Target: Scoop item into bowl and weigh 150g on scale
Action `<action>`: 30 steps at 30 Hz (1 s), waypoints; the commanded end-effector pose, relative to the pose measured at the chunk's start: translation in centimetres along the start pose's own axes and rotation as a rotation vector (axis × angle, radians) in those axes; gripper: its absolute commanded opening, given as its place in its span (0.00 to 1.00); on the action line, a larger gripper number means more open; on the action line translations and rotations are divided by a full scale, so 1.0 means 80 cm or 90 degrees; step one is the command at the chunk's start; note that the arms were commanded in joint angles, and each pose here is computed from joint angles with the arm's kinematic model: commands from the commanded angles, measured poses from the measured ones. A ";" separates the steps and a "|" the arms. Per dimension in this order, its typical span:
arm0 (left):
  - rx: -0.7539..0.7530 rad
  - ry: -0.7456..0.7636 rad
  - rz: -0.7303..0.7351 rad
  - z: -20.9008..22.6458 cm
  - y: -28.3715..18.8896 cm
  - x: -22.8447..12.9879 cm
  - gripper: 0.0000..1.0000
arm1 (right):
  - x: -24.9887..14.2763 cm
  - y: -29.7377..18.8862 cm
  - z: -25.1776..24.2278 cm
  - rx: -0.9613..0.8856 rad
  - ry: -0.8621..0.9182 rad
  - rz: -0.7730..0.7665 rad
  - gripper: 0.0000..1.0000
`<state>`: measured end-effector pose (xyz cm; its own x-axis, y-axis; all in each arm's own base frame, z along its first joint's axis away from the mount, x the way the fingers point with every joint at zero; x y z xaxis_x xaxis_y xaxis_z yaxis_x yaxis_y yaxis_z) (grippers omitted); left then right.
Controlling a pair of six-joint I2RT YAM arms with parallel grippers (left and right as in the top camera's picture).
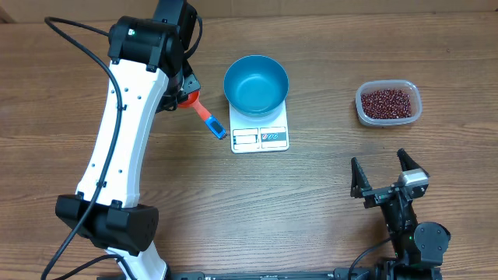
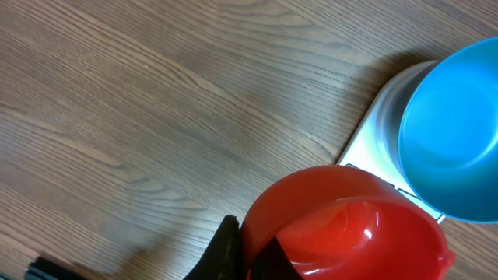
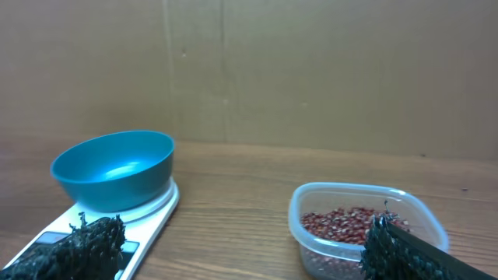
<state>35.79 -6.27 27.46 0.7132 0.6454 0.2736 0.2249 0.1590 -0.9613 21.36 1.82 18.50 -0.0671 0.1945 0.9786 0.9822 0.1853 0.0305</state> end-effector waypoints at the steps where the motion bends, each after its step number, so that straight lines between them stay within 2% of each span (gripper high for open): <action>1: -0.026 -0.019 0.018 -0.007 -0.008 -0.008 0.04 | -0.003 0.000 -0.002 -0.010 0.002 0.000 1.00; 8: -0.049 -0.062 0.052 -0.016 -0.010 -0.020 0.04 | 0.029 -0.002 0.003 0.012 -0.010 -0.077 1.00; 11: -0.051 -0.083 0.052 -0.019 -0.010 -0.021 0.04 | 0.042 -0.004 0.002 0.016 0.049 -0.106 1.00; 19: -0.059 -0.082 0.048 -0.024 -0.011 -0.023 0.05 | 0.053 -0.005 -0.001 0.020 0.132 -0.113 1.00; 26: -0.063 -0.082 0.049 -0.025 -0.011 -0.023 0.05 | 0.106 0.002 -0.005 0.054 0.150 -0.111 1.00; 30: -0.071 -0.103 0.062 -0.028 -0.012 -0.026 0.04 | 0.130 0.026 -0.008 0.094 0.204 -0.057 1.00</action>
<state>35.62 -9.02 27.31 0.6512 0.7381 0.1762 0.2216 0.0371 -0.9744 22.14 3.03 26.83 -0.1125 -0.0772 0.9906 0.9511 0.2801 0.1299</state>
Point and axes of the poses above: each gripper's point midway between its finger pads, its own y axis out along the fingers, its own z axis along the line the jaws close on, x = y × z, the point moved 3 cm from there along -y, back along the fingers, and after that the axes turned 12 degrees about -y, right-handed, at the moved point
